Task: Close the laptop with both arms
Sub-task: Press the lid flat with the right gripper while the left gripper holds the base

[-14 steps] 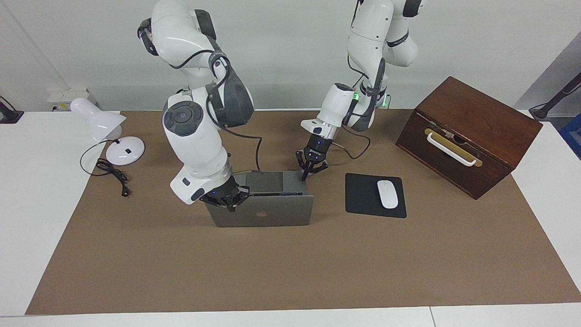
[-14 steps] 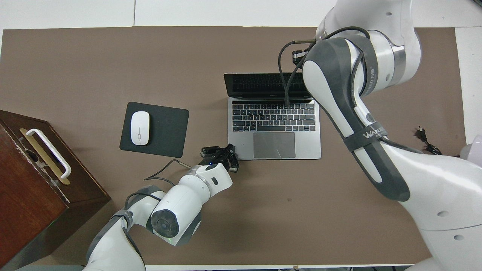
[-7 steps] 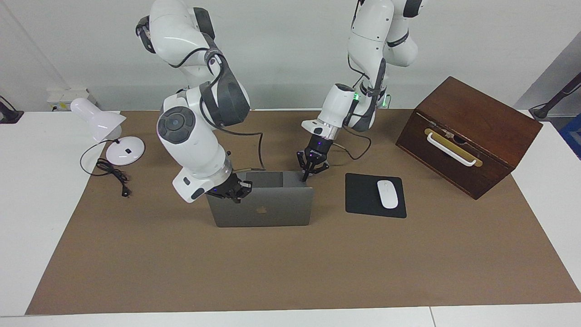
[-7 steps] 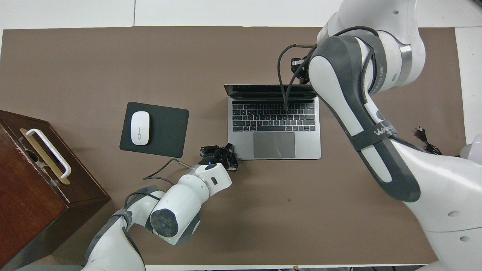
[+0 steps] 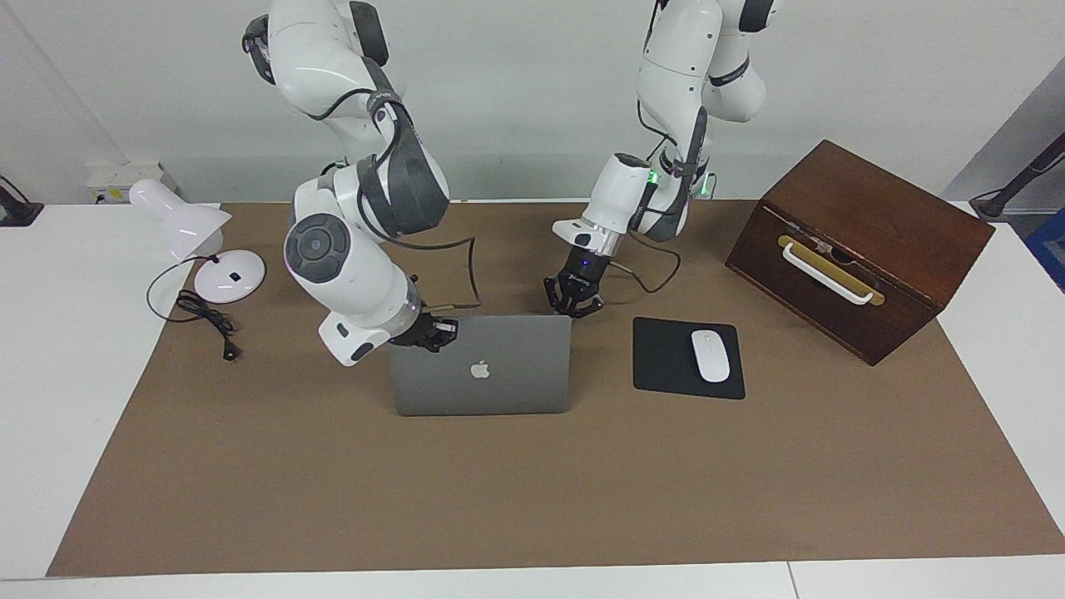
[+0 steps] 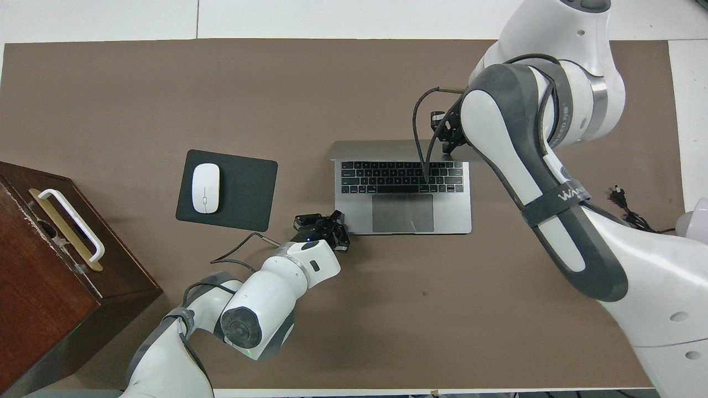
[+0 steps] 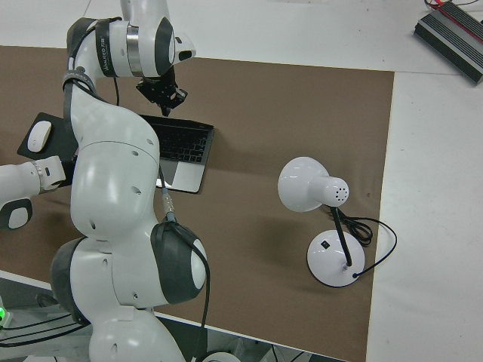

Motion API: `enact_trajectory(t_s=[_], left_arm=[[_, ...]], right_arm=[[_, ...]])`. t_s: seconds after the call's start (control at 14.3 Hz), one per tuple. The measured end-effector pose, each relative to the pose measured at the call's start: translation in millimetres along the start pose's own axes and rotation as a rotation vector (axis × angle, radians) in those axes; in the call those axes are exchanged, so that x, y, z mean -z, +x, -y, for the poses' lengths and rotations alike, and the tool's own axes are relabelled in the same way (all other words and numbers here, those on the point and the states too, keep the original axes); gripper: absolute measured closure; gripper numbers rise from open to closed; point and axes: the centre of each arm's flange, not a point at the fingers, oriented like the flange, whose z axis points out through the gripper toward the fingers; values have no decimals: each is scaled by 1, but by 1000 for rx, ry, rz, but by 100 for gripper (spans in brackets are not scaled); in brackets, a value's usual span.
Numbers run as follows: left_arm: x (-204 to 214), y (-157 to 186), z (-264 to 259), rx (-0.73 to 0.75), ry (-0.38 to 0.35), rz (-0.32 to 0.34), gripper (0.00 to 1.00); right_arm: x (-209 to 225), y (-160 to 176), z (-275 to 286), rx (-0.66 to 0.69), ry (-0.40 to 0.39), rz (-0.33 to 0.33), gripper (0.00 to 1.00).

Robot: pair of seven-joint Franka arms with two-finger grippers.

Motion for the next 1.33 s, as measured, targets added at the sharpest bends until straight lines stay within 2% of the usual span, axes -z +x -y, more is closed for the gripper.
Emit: enact_trajectory(t_s=[0.42, 0.56, 1.33], left_arm=[[0, 0, 0, -3, 0, 0, 99], [0, 0, 0, -3, 0, 0, 99], [0, 0, 0, -3, 0, 0, 99]], right_arm=[[-47, -11, -14, -42, -34, 105, 99], [-61, -12, -18, -63, -40, 120, 99], [-99, -12, -22, -77, -34, 87, 99]])
